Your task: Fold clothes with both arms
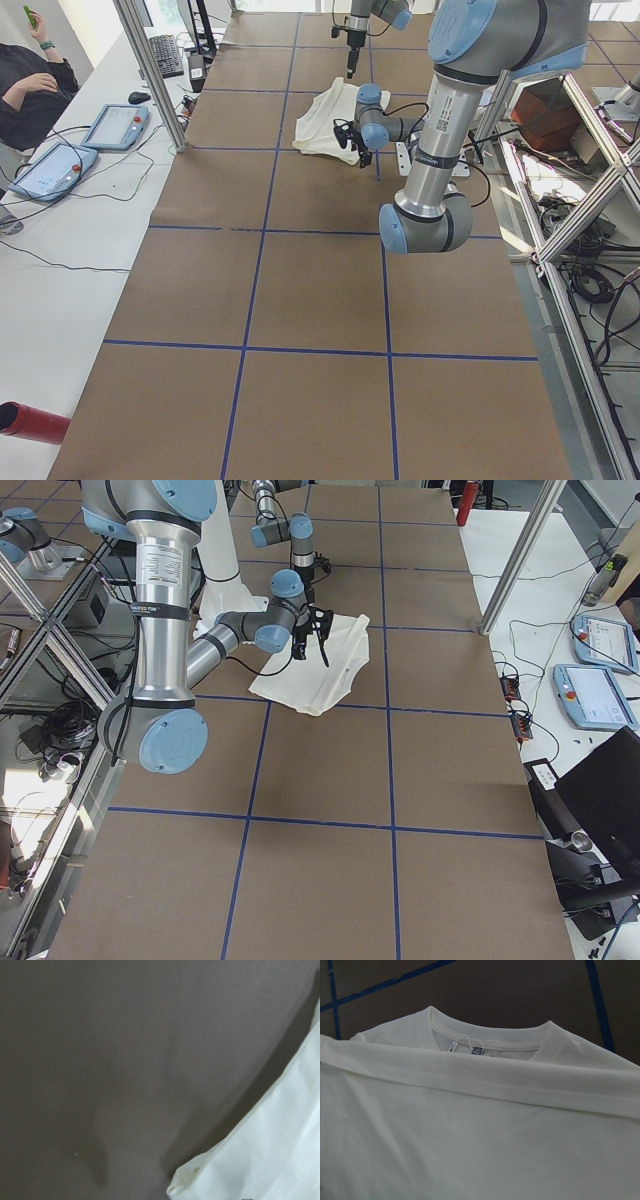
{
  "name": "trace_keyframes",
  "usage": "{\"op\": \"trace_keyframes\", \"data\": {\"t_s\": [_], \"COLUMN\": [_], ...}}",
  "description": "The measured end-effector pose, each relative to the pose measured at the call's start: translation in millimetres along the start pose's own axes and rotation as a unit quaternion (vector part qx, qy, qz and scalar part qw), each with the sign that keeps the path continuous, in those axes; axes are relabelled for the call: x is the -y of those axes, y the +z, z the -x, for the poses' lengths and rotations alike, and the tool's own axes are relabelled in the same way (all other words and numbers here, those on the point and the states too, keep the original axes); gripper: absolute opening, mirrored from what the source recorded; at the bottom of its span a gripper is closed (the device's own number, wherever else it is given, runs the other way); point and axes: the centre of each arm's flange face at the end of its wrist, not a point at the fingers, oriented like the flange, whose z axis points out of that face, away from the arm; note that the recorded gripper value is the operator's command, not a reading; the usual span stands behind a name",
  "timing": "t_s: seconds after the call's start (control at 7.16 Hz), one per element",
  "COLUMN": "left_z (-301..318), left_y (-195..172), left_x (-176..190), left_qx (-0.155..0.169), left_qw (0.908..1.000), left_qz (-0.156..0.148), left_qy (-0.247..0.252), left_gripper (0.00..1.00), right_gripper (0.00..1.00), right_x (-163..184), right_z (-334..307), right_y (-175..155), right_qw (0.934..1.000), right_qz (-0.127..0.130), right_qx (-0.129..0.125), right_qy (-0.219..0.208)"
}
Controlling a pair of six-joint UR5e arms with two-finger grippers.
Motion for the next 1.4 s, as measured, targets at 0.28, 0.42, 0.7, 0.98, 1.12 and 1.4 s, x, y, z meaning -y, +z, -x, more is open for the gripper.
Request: {"op": "trace_keyframes", "data": {"t_s": [0.28,0.42,0.7,0.98,1.12,1.4], "left_z": [-1,-2,-2,-2,-3,-7], "left_y": [0,0,4,11,11,10], "left_x": [1,2,8,11,11,10], "left_qx": [-0.003,-0.004,-0.009,-0.013,-0.014,-0.017], "left_qw": [1.0,1.0,0.9998,0.9998,0.9998,0.9997], "left_qz": [-0.001,-0.006,-0.014,-0.016,-0.015,-0.014], "left_qy": [0.002,0.003,0.004,0.005,0.006,0.01], "left_gripper": [0.74,0.71,0.6,0.28,0.05,0.0], "right_gripper": [1.0,1.0,1.0,1.0,1.0,1.0], "right_x": [3,3,4,4,4,4], "right_z": [0,0,0,0,0,0], "right_y": [0,0,0,0,0,-1], "right_qw": [1.0,1.0,1.0,1.0,1.0,1.0], "right_qz": [-0.002,-0.003,-0.003,-0.003,-0.003,-0.003], "right_qx": [0.0,0.0,0.001,0.001,0.001,0.001], "right_qy": [0.001,0.002,0.002,0.002,0.002,0.002]}}
